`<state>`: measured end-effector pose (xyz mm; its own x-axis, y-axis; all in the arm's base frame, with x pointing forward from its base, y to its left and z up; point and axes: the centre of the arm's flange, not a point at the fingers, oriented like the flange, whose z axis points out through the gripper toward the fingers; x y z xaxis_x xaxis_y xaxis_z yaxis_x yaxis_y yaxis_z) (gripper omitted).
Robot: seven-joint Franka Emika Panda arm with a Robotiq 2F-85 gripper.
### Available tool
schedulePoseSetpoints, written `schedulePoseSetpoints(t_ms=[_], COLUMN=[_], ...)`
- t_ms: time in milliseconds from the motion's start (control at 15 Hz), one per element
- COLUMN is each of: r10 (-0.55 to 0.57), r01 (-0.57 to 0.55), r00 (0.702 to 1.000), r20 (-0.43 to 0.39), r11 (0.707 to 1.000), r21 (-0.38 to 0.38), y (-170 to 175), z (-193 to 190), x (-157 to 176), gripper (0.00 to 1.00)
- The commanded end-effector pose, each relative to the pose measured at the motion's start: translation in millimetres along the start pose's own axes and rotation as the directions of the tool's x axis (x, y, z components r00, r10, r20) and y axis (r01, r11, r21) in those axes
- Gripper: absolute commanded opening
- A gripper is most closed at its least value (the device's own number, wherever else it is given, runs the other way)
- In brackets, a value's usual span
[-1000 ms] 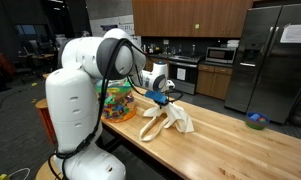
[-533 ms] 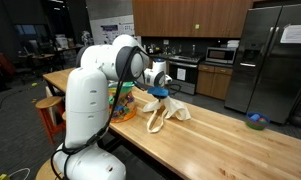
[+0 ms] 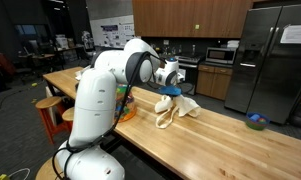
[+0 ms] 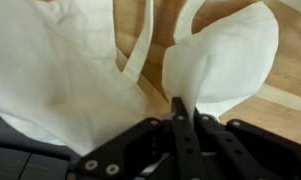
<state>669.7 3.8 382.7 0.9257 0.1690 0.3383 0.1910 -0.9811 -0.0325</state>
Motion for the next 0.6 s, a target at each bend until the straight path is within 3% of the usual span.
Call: schedulePoseSetpoints(t_ms=[0, 200, 533], r10=[0.109, 0.205, 0.271], r01=[-0.112, -0.217, -0.309], r00=[0.993, 0.974, 0.950], r20=[-0.045, -0.093, -0.155], r11=[0.991, 0.963, 0.887], r21=[-0.069, -0.159, -0.344], y=[69, 137, 227], z=[-7, -25, -70], x=[-2, -20, -61], gripper=[0.01, 0.01, 0.01])
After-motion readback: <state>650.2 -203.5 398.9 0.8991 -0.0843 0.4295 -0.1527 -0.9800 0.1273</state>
